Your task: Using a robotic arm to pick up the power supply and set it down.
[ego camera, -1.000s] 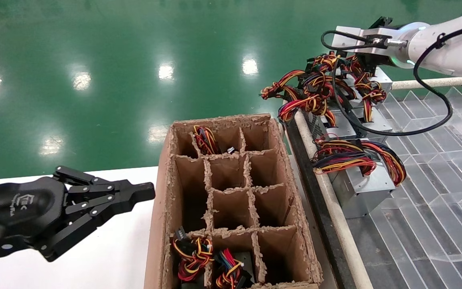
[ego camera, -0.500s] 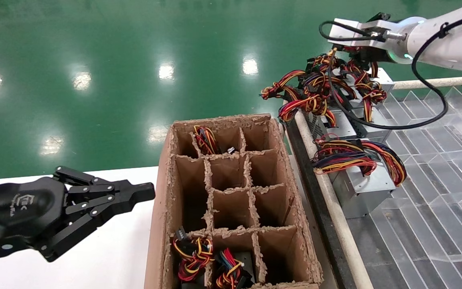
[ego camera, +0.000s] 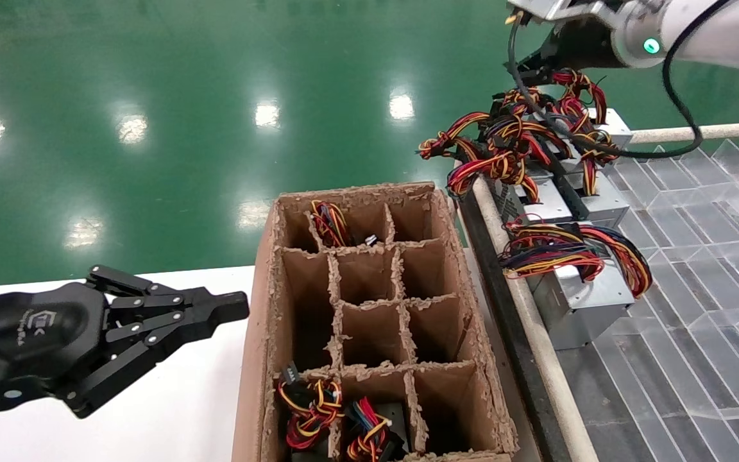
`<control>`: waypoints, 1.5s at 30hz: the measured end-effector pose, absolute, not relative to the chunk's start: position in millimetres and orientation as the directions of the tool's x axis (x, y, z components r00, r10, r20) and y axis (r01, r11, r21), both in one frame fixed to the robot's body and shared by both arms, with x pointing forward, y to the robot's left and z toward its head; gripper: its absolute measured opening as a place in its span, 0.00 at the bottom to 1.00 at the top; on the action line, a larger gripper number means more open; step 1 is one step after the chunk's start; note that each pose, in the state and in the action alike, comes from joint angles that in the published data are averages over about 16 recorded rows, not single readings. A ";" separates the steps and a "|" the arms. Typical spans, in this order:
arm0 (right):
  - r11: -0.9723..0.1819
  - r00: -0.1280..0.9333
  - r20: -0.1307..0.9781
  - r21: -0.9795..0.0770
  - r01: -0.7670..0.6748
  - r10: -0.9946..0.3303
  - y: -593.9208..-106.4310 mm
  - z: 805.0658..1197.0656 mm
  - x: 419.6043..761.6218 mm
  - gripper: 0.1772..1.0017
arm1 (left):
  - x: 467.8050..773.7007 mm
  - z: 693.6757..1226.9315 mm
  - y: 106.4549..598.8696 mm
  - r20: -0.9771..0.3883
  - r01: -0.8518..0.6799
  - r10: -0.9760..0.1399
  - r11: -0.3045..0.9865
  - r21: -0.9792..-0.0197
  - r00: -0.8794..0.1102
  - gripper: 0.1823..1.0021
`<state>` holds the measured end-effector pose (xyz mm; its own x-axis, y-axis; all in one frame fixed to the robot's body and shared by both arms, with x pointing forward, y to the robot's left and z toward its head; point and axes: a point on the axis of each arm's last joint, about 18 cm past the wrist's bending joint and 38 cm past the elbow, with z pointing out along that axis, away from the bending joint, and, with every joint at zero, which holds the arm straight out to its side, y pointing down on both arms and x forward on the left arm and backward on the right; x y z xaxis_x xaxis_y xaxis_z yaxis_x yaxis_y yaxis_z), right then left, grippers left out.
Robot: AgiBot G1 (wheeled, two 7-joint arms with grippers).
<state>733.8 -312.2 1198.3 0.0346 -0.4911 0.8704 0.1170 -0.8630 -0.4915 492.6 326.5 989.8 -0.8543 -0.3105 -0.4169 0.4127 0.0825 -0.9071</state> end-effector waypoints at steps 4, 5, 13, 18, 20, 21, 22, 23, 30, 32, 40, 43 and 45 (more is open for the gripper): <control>-0.819 0.086 0.836 -0.548 0.168 -0.542 -309.7 1187.3 733.2 0.67 | 492.6 989.8 326.5 -0.417 0.413 -0.310 0.082 -0.907 -0.854 0.01; -0.807 0.101 0.827 -0.563 0.179 -0.554 -309.5 1183.3 733.1 0.69 | 492.6 989.8 326.5 -0.417 0.413 -0.310 0.082 -0.907 -0.854 0.01; -0.687 0.239 0.736 -0.677 0.262 -0.634 -310.0 1141.7 728.4 0.87 | 492.6 989.8 326.5 -0.417 0.413 -0.310 0.082 -0.907 -0.854 0.01; -0.602 0.329 0.677 -0.736 0.309 -0.659 -310.7 1117.6 717.8 0.94 | 492.6 989.8 326.5 -0.417 0.413 -0.310 0.082 -0.907 -0.854 0.01; -0.568 0.364 0.655 -0.756 0.325 -0.662 -311.0 1108.7 712.0 0.96 | 492.6 989.8 326.5 -0.417 0.413 -0.310 0.082 -0.907 -0.854 0.02; -0.551 0.382 0.644 -0.765 0.333 -0.663 -311.1 1104.4 708.7 0.96 | 492.6 989.8 326.5 -0.417 0.413 -0.310 0.082 -0.907 -0.854 0.02; -0.535 0.399 0.634 -0.773 0.341 -0.662 -311.3 1100.2 705.2 0.97 | 492.6 989.8 326.5 -0.417 0.413 -0.310 0.082 -0.907 -0.854 0.02; -0.518 0.416 0.624 -0.781 0.349 -0.661 -311.4 1096.1 701.6 0.98 | 492.6 989.8 326.5 -0.417 0.413 -0.310 0.082 -0.907 -0.854 0.03; -0.409 0.530 0.568 -0.823 0.395 -0.630 -312.1 1069.9 670.6 1.00 | 492.6 989.8 326.5 -0.417 0.413 -0.310 0.082 -0.907 -0.854 0.09; -0.380 0.560 0.555 -0.831 0.406 -0.615 -312.1 1063.3 660.4 1.00 | 492.6 989.8 326.5 -0.417 0.413 -0.310 0.082 -0.907 -0.854 0.11; -0.281 0.668 0.521 -0.853 0.441 -0.532 -311.1 1039.8 615.0 1.00 | 492.6 989.8 326.5 -0.417 0.413 -0.310 0.082 -0.907 -0.854 0.27; -0.249 0.704 0.512 -0.858 0.450 -0.492 -310.3 1031.9 596.4 1.00 | 492.6 989.8 326.5 -0.417 0.413 -0.310 0.082 -0.907 -0.854 0.34; -0.229 0.727 0.508 -0.860 0.455 -0.462 -309.6 1026.8 583.4 1.00 | 492.6 989.8 326.5 -0.417 0.413 -0.310 0.082 -0.907 -0.854 0.38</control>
<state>583.4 -309.6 1026.8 0.7271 -0.4621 0.5077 0.4550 -0.2294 -0.8604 492.6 326.5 989.8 -0.8543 -0.3105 -0.4169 0.4127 0.0825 -0.9071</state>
